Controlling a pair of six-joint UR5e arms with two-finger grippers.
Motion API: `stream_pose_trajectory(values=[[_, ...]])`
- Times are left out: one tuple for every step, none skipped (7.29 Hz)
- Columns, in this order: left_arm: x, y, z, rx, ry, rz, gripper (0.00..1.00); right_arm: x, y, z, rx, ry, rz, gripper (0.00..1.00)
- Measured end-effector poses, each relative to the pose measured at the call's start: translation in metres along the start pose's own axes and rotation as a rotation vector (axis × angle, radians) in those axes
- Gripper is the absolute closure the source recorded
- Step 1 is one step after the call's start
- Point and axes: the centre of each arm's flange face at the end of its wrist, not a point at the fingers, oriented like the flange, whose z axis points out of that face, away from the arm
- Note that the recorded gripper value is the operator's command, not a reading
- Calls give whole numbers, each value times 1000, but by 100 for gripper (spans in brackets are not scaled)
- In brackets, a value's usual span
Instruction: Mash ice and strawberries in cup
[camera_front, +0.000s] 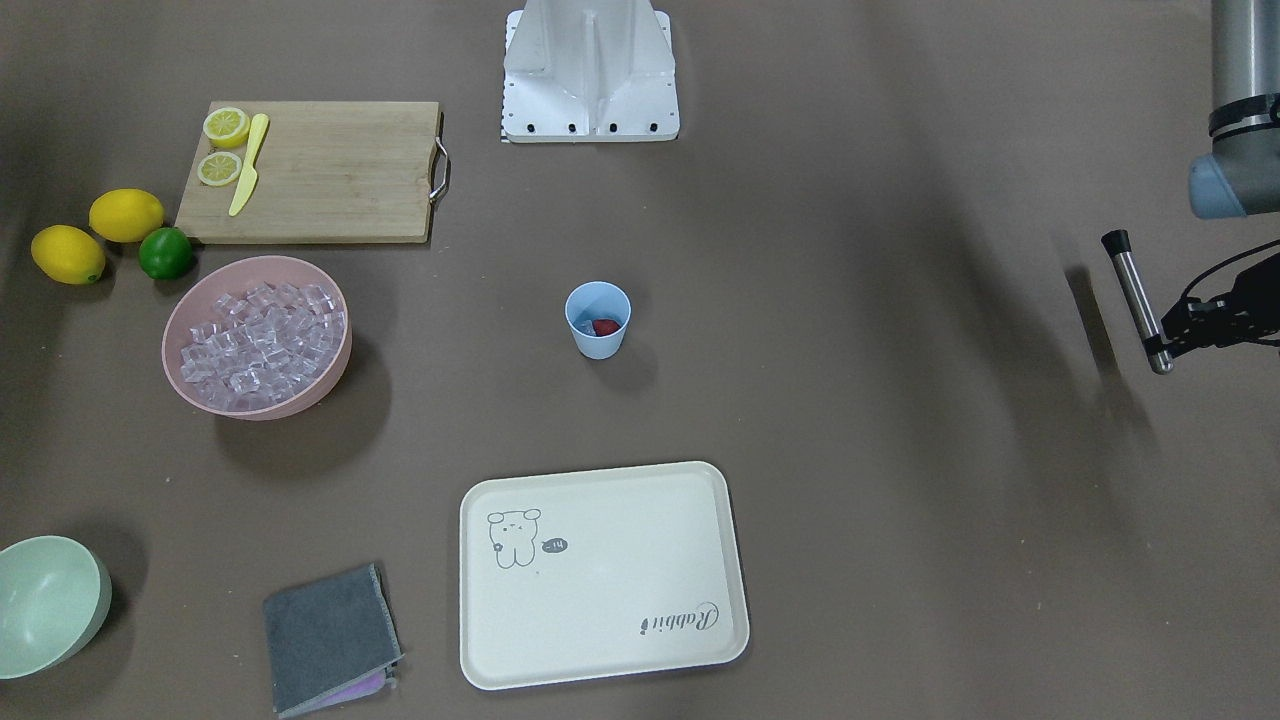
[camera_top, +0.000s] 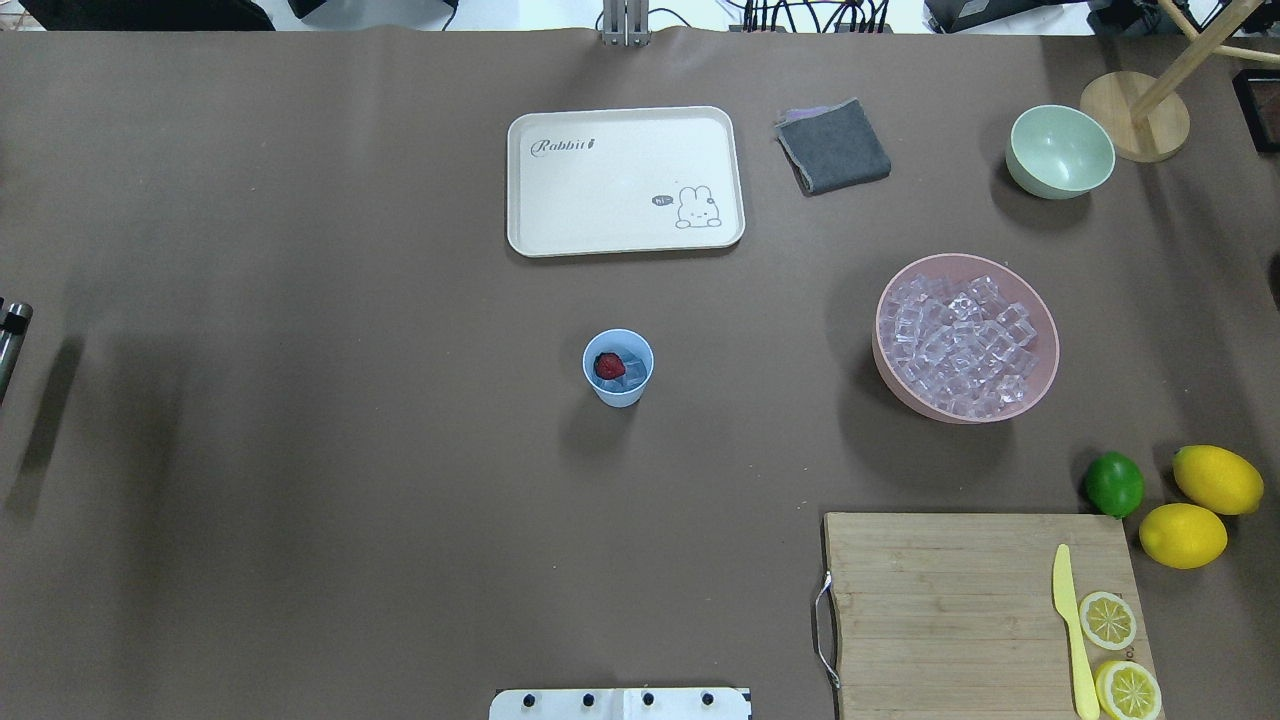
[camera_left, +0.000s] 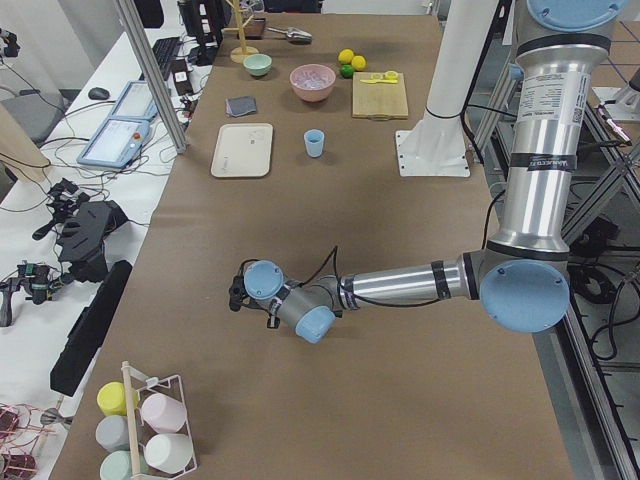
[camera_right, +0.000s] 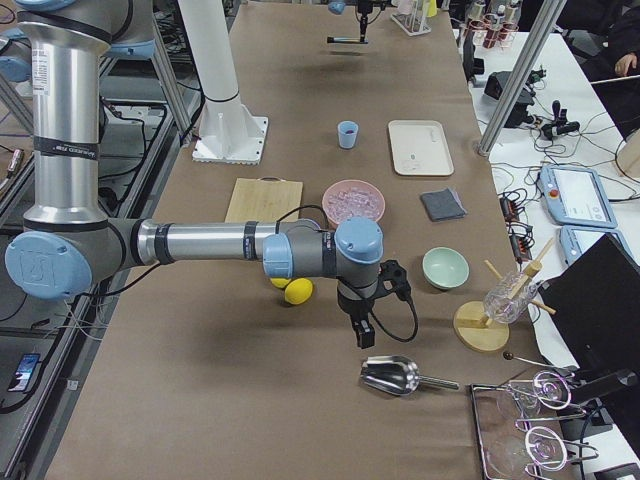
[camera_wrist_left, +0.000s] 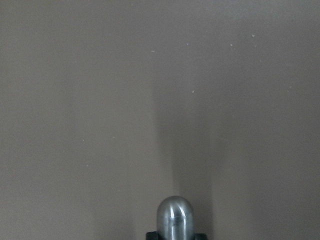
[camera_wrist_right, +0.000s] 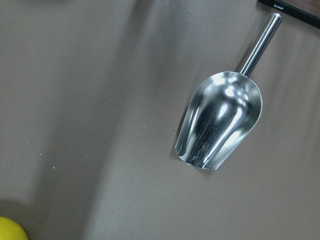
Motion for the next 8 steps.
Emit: stream_pose_trajectory(values=[[-1, 0, 4, -5, -14, -1, 100, 0, 0, 0, 1, 0, 0, 1], [-2, 1, 6, -7, -25, -4, 92, 0, 1, 0, -1, 0, 1, 1], [-5, 3, 7, -8, -34, -9, 25, 0, 2, 1, -2, -1, 2, 1], [-7, 4, 8, -3, -46, -11, 2, 0, 2, 1, -3, -1, 2, 1], [-6, 3, 7, 5, -55, -6, 2, 0, 3, 1, -3, -1, 3, 1], [-3, 0, 5, 13, -57, 2, 2, 0, 4, 2, -4, -2, 4, 1], [3, -4, 1, 24, -55, 13, 2, 0, 7, 3, -5, -9, 6, 1], [10, -8, -5, 39, -50, 27, 2, -1, 8, 3, -4, -18, 8, 1]])
